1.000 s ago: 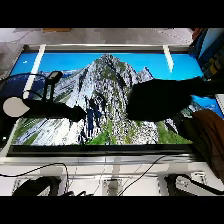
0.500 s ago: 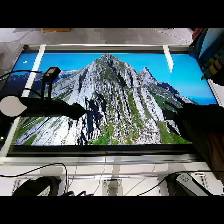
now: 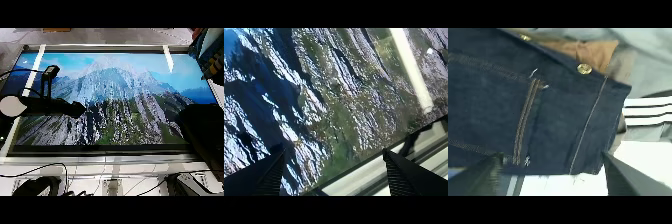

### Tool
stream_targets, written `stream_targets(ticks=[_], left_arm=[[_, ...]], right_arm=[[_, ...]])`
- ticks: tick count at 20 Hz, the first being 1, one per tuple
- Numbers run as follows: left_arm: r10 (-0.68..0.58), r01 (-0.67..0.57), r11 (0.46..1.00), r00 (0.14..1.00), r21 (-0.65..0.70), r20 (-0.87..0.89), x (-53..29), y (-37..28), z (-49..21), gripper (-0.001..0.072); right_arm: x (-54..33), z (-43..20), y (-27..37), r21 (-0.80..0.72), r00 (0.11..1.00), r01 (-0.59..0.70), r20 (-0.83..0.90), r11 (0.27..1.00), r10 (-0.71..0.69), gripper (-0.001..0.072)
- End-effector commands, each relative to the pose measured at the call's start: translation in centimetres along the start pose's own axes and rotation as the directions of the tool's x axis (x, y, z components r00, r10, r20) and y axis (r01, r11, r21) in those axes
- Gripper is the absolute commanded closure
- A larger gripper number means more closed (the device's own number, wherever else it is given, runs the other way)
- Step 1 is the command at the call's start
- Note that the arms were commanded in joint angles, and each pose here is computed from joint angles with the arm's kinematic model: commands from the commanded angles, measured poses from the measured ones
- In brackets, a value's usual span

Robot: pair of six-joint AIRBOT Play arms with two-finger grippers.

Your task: Fold the clothes and pants, and hang the long-sleeved shirts on hangers.

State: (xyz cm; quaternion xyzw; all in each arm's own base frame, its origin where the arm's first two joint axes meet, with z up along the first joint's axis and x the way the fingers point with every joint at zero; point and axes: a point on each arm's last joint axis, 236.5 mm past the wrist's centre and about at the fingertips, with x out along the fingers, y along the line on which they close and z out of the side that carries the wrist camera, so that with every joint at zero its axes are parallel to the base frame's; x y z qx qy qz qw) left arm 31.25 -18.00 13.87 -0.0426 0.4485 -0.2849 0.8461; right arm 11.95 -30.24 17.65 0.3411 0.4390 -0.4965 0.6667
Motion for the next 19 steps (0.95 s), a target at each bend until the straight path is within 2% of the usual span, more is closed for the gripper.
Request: stream_targets(ticks=[1, 2, 3, 5, 7, 9, 11, 13, 14, 16, 19], left_arm=[[0.0, 0.0, 1.0, 1.0, 0.0, 0.004, 0.0, 0.0, 0.1, 0.0011], [0.0, 0.0, 1.0, 1.0, 0.0, 0.004, 0.0, 0.0, 0.1, 0.0011], [0.0, 0.0, 1.0, 1.0, 0.0, 0.004, 0.0, 0.0, 0.1, 0.0011], [0.0, 0.0, 1.0, 1.0, 0.001, 0.004, 0.0, 0.0, 0.1, 0.0011], [0.0, 0.0, 1.0, 1.0, 0.0, 0.004, 0.0, 0.0, 0.1, 0.0011], [0.0, 0.0, 1.0, 1.0, 0.0, 0.004, 0.0, 0.0, 0.1, 0.0011], [0.0, 0.0, 1.0, 1.0, 0.0, 0.004, 0.0, 0.0, 0.1, 0.0011], [0.0, 0.0, 1.0, 1.0, 0.0, 0.004, 0.0, 0.0, 0.1, 0.0011], [0.0, 0.0, 1.0, 1.0, 0.0, 0.004, 0.0, 0.0, 0.1, 0.0011], [0.0, 0.0, 1.0, 1.0, 0.0, 0.004, 0.0, 0.0, 0.1, 0.0011], [0.0, 0.0, 1.0, 1.0, 0.0, 0.004, 0.0, 0.0, 0.1, 0.0011]], right_arm=[[-0.1, 0.6, 3.4, -0.016, 0.99, -0.136, 0.027, 0.991, 0.137, 0.0438], [-0.1, -0.1, 5.9, -0.041, 0.976, -0.216, -0.001, 0.975, 0.216, 0.0657], [0.0, -1.2, 8.6, -0.085, 0.956, -0.294, -0.043, 0.952, 0.292, 0.068], [-0.3, -4.3, 14.3, -0.215, 0.91, -0.414, -0.139, 0.885, 0.392, 0.068], [-1.0, -8.0, 19.0, -0.42, 0.897, -0.442, -0.207, 0.793, 0.391, 0.0681], [-2.7, -12.1, 23.8, -0.615, 0.878, -0.47, -0.247, 0.634, 0.411, 0.0681], [-4.9, -16.5, 27.9, -0.734, 0.843, -0.5, -0.29, 0.46, 0.453, 0.068], [-6.6, -20.2, 30.5, -0.817, 0.83, -0.477, -0.299, 0.324, 0.471, 0.0681], [-7.0, -21.3, 31.2, -0.854, 0.839, -0.438, -0.275, 0.282, 0.47, 0.0681], [-7.6, -22.3, 32.0, -0.894, 0.859, -0.362, -0.211, 0.263, 0.467, 0.068], [-8.6, -24.8, 32.4, -0.897, 0.841, -0.392, -0.259, 0.204, 0.474, 0.0679]])
